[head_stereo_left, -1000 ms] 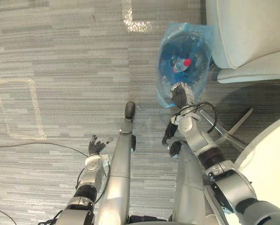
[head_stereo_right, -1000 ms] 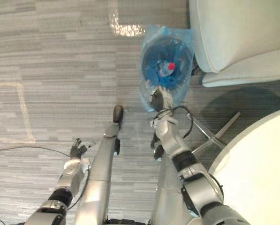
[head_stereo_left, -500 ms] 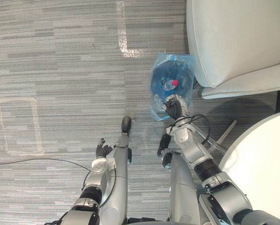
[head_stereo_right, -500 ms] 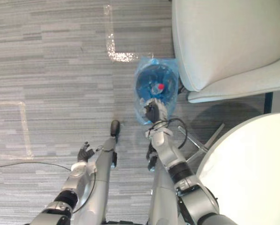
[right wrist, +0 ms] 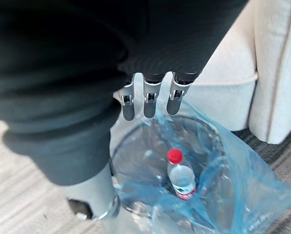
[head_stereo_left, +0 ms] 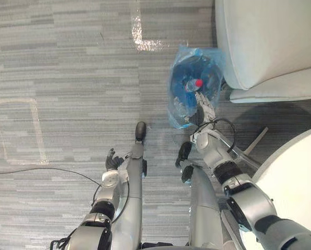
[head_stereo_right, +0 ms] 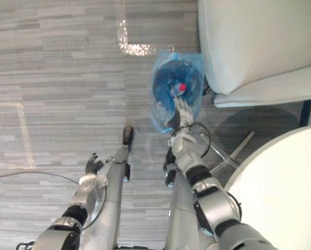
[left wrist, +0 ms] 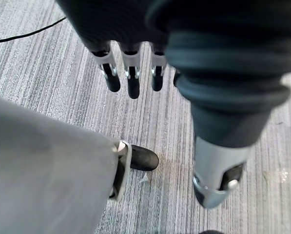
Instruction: Gather rubbish on tea table into small bin, then transfer packed bag to large trash can.
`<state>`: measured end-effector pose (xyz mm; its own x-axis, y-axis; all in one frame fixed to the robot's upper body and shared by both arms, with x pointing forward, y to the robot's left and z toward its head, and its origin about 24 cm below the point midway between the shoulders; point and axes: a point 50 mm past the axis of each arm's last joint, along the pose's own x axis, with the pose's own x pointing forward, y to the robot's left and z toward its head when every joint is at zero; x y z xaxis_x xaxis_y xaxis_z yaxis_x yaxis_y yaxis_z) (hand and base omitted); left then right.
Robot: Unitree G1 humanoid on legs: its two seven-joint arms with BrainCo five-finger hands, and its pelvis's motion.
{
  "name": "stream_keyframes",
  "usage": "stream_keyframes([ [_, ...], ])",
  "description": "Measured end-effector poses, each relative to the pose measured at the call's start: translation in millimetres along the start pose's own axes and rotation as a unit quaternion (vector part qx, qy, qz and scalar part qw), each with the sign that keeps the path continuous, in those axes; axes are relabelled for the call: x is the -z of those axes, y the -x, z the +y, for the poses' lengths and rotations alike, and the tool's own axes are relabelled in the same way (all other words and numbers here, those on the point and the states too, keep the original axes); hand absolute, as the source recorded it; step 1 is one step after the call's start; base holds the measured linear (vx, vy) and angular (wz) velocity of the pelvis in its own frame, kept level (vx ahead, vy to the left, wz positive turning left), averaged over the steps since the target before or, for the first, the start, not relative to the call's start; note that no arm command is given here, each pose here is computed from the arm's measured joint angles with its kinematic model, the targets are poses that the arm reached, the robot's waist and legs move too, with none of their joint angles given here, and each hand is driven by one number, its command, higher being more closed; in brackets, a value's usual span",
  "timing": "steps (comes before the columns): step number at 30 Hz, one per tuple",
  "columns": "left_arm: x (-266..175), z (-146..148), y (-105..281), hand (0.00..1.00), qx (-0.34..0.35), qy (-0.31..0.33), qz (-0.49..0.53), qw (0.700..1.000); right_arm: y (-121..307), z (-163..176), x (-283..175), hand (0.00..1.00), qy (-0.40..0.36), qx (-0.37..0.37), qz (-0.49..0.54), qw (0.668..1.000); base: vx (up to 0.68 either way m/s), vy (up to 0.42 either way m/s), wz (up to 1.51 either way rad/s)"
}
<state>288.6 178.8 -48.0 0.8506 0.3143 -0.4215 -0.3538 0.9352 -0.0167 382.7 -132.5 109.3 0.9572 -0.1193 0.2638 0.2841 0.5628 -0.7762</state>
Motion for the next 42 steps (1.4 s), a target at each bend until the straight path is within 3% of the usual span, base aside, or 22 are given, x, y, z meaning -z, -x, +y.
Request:
stream_keyframes([
  [16, -28, -15, -5, 0.00, 0.005, 0.076, -0.042, 0.996, -7, 3, -9, 0.00, -0.006, 0.001, 0.010, 1.000, 0.00, -0.010, 0.05],
  [34, -29, -4, -9, 0.00, -0.025, 0.123, -0.025, 0.992, -17, -5, -26, 0.00, -0.113, 0.013, 0.038, 0.993, -0.01, -0.004, 0.07],
  [35, -28, -4, -9, 0.00, -0.025, 0.123, -0.023, 0.992, -19, -6, -27, 1.00, -0.119, 0.016, 0.038, 0.992, -0.01, -0.012, 0.10],
  [42, -27, -3, -9, 0.00, -0.027, 0.131, -0.019, 0.991, -26, -14, -37, 1.00, -0.152, 0.019, 0.032, 0.988, 0.00, -0.002, 0.01],
])
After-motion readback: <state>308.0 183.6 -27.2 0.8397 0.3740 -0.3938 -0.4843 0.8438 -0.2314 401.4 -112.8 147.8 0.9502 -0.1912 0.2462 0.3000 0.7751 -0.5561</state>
